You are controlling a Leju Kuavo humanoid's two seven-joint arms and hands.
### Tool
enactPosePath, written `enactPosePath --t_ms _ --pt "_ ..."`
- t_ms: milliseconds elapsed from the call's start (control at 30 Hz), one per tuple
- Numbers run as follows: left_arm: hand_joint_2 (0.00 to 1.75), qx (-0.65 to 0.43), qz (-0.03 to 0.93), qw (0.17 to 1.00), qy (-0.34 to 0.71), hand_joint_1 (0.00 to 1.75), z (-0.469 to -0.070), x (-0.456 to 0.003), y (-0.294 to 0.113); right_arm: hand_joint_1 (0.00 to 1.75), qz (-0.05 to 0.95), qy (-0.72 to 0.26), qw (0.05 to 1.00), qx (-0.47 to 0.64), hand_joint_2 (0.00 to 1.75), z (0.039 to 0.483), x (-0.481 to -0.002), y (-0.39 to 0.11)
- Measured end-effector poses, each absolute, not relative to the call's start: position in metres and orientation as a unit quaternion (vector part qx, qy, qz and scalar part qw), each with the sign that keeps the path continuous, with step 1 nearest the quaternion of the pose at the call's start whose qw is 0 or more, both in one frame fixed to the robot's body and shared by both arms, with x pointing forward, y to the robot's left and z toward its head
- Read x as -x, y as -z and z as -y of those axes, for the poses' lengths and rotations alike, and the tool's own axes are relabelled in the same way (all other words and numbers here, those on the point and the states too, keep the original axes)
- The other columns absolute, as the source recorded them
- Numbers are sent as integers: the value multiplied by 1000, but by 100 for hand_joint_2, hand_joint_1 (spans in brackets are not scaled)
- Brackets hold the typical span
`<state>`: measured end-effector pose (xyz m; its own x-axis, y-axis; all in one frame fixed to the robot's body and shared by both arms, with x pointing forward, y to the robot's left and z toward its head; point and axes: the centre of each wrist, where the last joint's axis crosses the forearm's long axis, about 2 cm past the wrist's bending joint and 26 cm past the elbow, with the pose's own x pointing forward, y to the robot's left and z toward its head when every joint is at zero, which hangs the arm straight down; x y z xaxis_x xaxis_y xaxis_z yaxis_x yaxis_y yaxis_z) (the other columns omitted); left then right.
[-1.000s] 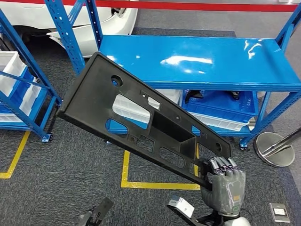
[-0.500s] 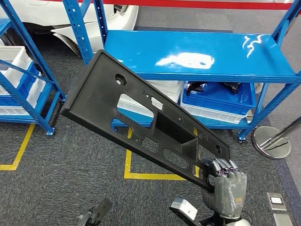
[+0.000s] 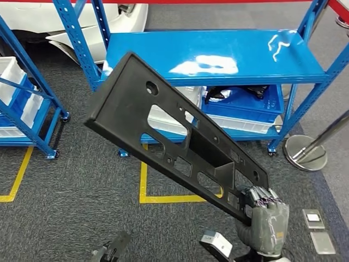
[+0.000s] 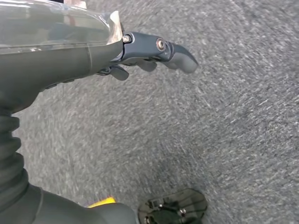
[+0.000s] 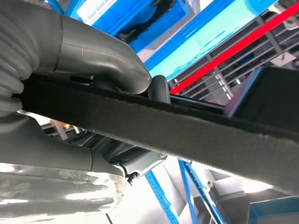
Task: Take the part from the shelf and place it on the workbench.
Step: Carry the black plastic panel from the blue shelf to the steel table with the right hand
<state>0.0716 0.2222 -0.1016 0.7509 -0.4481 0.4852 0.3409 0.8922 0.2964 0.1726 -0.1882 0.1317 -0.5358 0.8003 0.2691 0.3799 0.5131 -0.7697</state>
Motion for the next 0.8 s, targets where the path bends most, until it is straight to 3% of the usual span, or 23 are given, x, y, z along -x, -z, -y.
enactPosePath --t_ms 800 --pt "175 -94 278 933 210 0 -222 -65 103 175 817 -264 353 371 175 199 -161 -136"
